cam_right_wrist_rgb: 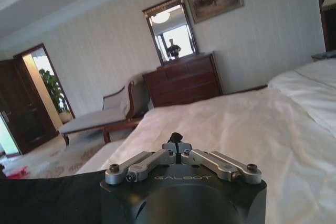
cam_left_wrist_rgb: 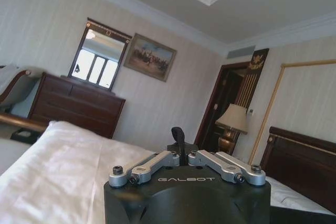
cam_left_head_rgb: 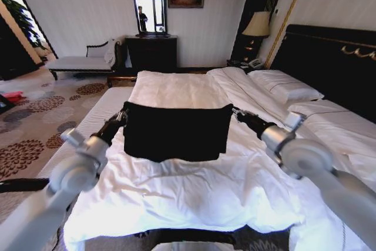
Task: Fold the clothes on the bed.
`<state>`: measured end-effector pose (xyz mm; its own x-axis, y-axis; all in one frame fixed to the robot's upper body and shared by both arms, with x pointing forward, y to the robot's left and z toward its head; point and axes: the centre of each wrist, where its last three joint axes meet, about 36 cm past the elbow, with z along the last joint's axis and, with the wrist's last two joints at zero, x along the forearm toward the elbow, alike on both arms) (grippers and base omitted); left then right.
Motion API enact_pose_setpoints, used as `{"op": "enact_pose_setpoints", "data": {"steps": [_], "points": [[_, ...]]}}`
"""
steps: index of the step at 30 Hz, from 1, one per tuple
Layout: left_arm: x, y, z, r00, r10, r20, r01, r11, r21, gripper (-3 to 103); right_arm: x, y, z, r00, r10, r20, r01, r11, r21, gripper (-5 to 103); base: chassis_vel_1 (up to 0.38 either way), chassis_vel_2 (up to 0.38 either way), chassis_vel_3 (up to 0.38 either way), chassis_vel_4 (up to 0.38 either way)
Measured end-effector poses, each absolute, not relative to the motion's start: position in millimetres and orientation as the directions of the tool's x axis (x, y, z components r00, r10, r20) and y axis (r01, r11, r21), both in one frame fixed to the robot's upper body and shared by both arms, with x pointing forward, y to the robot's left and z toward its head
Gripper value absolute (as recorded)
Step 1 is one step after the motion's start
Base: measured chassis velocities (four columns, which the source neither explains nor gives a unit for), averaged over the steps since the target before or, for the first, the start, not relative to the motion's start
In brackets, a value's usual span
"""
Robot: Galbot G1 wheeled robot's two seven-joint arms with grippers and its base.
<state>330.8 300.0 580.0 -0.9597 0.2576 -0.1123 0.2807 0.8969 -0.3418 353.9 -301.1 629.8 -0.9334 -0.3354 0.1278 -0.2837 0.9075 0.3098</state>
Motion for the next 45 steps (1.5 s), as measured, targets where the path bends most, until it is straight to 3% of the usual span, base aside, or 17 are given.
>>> {"op": "enact_pose_setpoints", "data": {"steps": [7,16,25,37,45], "points": [[333,300,547,-0.972,0.231,-0.05,0.233,0.899,-0.37,2,357,-300,602,-0.927,-0.318,0.201,-0.243,0.914,0.324,0,0.0,0.0,0.0,0.0],[430,301,481,-0.977,0.206,0.047,0.175,0.912,-0.372,2,438,-308,522,-0.903,-0.317,0.289,-0.193,0.902,0.385,0,0.0,0.0,0.0,0.0],[483,297,429,-0.964,0.23,0.133,0.173,0.924,-0.341,2,499,-298,449,-0.89,-0.321,0.323,-0.194,0.909,0.369,0,0.0,0.0,0.0,0.0],[561,282,415,-0.974,0.195,0.111,0.145,0.925,-0.35,2,565,-274,438,-0.901,-0.29,0.323,-0.166,0.917,0.363,0,0.0,0.0,0.0,0.0],[581,294,398,-0.979,0.16,0.125,0.11,0.934,-0.34,2,589,-278,427,-0.907,-0.261,0.331,-0.146,0.931,0.335,0,0.0,0.0,0.0,0.0]]}}
